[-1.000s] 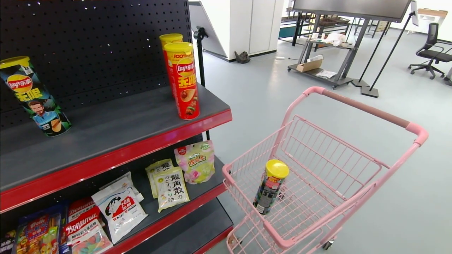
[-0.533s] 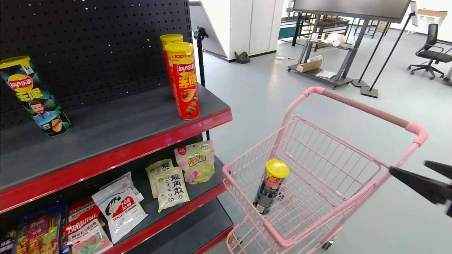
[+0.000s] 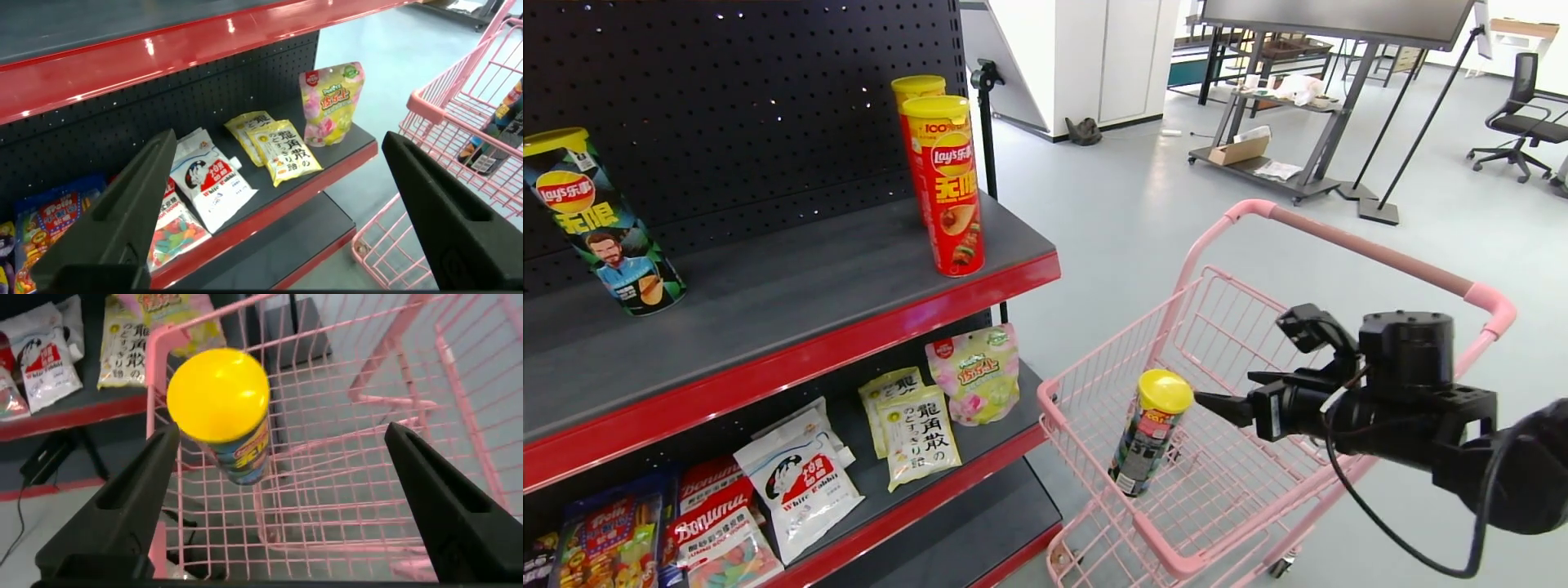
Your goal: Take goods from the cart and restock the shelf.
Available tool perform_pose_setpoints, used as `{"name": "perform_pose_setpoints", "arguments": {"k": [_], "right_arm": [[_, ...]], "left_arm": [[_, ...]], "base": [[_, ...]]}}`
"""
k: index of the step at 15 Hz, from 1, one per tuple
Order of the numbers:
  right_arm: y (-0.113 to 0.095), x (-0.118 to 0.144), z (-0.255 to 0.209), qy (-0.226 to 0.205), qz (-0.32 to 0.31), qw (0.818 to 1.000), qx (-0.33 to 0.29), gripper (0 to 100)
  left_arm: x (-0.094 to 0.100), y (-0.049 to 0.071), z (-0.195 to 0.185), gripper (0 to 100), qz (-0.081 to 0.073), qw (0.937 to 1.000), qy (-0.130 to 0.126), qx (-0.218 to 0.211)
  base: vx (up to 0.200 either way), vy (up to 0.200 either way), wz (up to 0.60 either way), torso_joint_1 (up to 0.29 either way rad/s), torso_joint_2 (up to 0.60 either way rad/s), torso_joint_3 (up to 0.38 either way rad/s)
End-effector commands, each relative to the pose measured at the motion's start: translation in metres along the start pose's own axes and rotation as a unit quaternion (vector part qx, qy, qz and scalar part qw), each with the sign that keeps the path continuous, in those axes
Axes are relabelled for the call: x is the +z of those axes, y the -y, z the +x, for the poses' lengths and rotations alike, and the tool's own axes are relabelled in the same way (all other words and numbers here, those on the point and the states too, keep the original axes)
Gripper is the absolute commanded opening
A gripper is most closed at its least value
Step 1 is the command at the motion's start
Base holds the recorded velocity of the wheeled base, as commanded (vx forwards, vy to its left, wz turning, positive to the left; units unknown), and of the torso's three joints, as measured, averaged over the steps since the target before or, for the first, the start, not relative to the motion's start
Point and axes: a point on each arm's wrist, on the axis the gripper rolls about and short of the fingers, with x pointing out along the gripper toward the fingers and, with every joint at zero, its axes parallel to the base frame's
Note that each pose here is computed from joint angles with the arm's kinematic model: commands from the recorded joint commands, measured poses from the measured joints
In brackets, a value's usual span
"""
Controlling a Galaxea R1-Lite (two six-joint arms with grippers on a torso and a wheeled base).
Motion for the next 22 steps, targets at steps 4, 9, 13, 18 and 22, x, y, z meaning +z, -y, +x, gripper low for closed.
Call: {"name": "perform_pose_setpoints", "arguments": {"k": [4, 9, 13, 18, 22], "right_arm": [[-0.012, -0.038, 0.037, -0.048, -0.005, 0.998, 0.038, 100], [-0.01, -0.053, 0.059, -0.042, -0.005, 0.998, 0.044, 100], [-0.007, -0.061, 0.077, -0.024, -0.009, 0.998, 0.062, 100], [-0.001, -0.06, 0.101, -0.01, -0.011, 0.997, 0.075, 100], [-0.001, -0.059, 0.112, -0.003, -0.014, 0.997, 0.078, 100]], "left_arm": [[0.0, 0.0, 0.0, 100, 0.0, 1.0, -0.001, 0.0], [0.0, 0.0, 0.0, 100, 0.0, 1.0, -0.001, 0.0], [0.0, 0.0, 0.0, 100, 0.0, 1.0, -0.001, 0.001], [0.0, 0.0, 0.0, 100, -0.001, 1.0, -0.001, 0.001], [0.0, 0.0, 0.0, 100, -0.001, 1.0, -0.001, 0.0]], "base": [[0.0, 0.0, 0.0, 0.0, 0.0, 0.0], [0.0, 0.0, 0.0, 0.0, 0.0, 0.0], [0.0, 0.0, 0.0, 0.0, 0.0, 0.0], [0.0, 0.0, 0.0, 0.0, 0.0, 0.0], [0.0, 0.0, 0.0, 0.0, 0.0, 0.0]]}}
